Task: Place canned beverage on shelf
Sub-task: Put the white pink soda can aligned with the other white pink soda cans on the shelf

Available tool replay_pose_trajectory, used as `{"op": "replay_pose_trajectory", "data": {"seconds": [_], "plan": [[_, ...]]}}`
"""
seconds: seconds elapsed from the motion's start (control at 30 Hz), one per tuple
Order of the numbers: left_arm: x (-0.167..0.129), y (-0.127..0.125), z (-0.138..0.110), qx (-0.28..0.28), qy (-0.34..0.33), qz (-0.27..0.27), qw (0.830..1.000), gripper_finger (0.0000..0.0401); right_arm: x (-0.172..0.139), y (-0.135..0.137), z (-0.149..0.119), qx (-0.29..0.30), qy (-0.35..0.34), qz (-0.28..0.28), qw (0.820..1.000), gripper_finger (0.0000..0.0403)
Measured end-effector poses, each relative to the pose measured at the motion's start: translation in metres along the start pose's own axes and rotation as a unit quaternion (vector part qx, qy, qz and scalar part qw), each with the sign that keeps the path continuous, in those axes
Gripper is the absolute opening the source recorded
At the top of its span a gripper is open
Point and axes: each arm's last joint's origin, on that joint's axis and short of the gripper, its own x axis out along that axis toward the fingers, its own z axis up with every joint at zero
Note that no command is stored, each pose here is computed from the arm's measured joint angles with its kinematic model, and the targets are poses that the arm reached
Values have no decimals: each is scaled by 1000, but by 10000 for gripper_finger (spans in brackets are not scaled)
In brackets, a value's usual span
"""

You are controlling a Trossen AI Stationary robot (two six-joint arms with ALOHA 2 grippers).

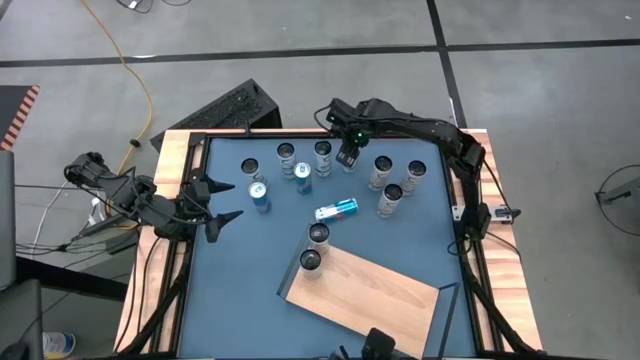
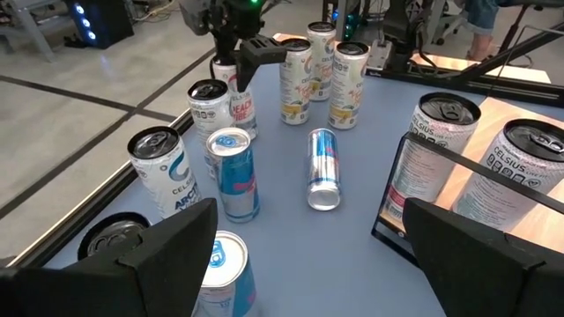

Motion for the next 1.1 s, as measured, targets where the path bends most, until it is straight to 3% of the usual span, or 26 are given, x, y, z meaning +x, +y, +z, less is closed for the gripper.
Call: {"op": "replay_pose_trajectory", "data": {"seconds": [0.2,0.53,0.83,1.1], "plan": [[0,0,0,0,0,0,1000,348,-21,12,3,-29,-13,-30,999,233],[0,0,0,-11,0,0,1000,348,-133,36,-12,-32,-108,-26,993,233],[0,0,0,-21,1,-3,1000,348,-230,103,-60,-43,-242,11,969,233],[0,-1,0,-48,8,-16,999,348,-282,190,-110,-109,-354,85,925,233]]}}
